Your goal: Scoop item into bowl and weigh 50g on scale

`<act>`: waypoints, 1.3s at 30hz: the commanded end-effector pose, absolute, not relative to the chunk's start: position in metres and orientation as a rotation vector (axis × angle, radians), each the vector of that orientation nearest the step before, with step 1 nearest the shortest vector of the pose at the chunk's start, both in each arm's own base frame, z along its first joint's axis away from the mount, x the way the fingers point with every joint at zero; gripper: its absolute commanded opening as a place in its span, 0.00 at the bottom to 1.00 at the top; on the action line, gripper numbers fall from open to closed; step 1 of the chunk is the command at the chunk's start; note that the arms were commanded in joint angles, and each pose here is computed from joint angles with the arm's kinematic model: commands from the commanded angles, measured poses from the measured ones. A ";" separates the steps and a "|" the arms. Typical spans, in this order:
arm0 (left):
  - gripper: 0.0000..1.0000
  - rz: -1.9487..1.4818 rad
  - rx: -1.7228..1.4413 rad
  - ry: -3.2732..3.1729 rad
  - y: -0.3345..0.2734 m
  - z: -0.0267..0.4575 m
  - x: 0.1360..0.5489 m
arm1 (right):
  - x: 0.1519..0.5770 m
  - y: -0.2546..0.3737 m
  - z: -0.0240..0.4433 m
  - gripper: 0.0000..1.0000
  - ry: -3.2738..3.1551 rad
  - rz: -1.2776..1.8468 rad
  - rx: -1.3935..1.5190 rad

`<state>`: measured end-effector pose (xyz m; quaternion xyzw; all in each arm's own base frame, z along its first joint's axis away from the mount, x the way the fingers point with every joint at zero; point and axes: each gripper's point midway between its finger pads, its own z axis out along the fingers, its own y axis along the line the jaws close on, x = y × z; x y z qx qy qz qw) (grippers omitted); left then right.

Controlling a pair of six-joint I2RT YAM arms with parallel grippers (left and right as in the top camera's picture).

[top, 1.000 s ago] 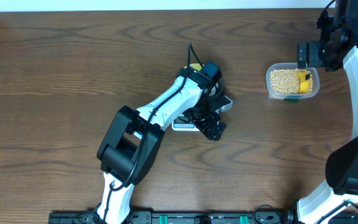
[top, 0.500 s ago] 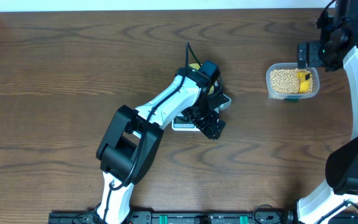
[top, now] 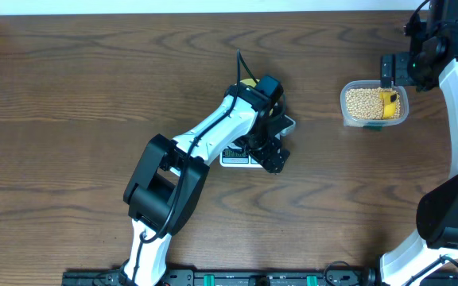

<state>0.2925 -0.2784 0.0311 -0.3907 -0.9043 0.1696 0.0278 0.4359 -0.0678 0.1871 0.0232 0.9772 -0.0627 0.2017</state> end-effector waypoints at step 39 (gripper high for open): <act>0.98 0.224 -0.503 -3.518 -0.075 0.151 0.438 | 0.437 -0.067 0.193 0.99 2.716 -0.185 0.062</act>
